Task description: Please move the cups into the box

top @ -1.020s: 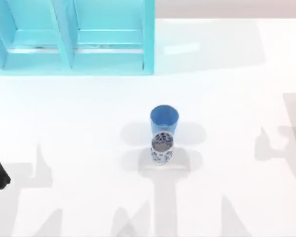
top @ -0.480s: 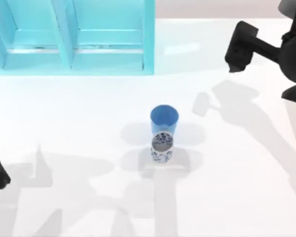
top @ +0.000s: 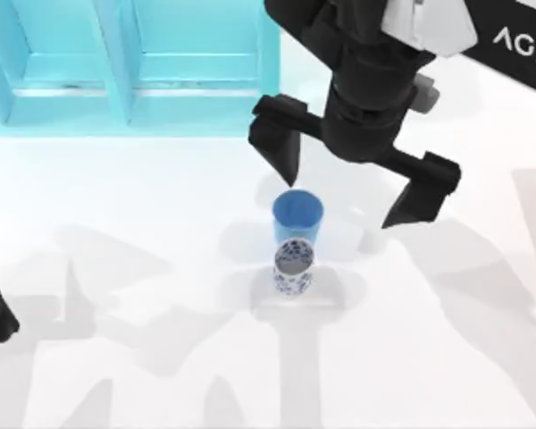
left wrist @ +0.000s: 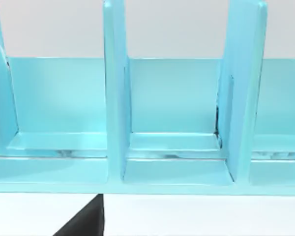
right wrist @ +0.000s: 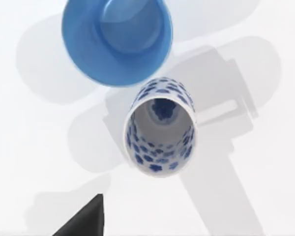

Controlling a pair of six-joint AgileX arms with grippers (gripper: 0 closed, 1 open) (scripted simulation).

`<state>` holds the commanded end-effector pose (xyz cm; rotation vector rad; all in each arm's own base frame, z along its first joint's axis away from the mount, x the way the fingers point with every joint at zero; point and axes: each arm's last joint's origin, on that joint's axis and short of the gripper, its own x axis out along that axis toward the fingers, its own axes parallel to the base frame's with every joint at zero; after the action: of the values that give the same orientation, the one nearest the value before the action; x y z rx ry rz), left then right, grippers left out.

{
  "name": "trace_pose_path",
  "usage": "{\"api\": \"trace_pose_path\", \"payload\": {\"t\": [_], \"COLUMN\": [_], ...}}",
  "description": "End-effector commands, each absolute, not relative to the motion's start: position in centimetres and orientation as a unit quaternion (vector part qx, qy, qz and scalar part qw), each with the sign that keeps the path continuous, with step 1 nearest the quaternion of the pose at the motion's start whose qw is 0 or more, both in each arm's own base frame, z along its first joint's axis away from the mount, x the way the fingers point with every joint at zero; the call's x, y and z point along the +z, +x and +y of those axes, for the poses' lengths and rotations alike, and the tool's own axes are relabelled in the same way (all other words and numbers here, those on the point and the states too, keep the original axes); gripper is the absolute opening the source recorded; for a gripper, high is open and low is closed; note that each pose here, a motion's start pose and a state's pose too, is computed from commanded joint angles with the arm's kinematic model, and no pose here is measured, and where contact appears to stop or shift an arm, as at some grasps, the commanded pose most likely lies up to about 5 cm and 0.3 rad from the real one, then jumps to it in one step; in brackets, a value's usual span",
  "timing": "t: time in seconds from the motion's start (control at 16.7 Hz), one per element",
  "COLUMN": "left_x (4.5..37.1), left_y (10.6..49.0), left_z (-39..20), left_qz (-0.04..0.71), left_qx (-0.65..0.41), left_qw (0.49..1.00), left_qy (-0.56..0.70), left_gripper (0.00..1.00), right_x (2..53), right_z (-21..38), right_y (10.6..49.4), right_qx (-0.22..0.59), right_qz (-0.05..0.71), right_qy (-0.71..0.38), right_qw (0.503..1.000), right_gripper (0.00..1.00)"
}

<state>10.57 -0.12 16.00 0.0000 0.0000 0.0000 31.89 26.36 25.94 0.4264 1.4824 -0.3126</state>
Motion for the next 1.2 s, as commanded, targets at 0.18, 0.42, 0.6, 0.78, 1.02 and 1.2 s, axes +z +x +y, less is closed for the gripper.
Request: {"api": "trace_pose_path", "payload": {"t": [0.18,0.42,0.6,0.78,1.02,1.2], "left_x": [16.0,16.0,16.0,16.0,16.0,16.0], "left_y": [10.6,10.6,10.6,10.6,10.6,10.6], "left_z": [-0.1,-0.1,-0.1,-0.1,-0.1,-0.1], "left_qz": [0.000,0.000,0.000,0.000,0.000,0.000], "left_qx": [0.000,0.000,0.000,0.000,0.000,0.000], "left_qw": [1.000,1.000,1.000,1.000,1.000,1.000], "left_qy": [0.000,0.000,0.000,0.000,0.000,0.000], "left_gripper": [1.00,1.00,1.00,1.00,1.00,1.00], "right_x": [24.3,23.9,23.8,21.8,17.0,14.2], "right_z": [28.6,29.1,29.0,29.2,29.3,29.2], "right_y": [32.2,32.2,32.3,32.4,32.6,32.3], "right_qx": [-0.171,-0.177,-0.178,-0.178,-0.175,-0.177], "right_qz": [0.682,0.685,0.684,0.686,0.683,0.685], "right_qy": [0.180,0.177,0.179,0.176,0.179,0.177], "right_qw": [0.688,0.684,0.684,0.683,0.686,0.684], "right_gripper": [1.00,1.00,1.00,1.00,1.00,1.00]}}
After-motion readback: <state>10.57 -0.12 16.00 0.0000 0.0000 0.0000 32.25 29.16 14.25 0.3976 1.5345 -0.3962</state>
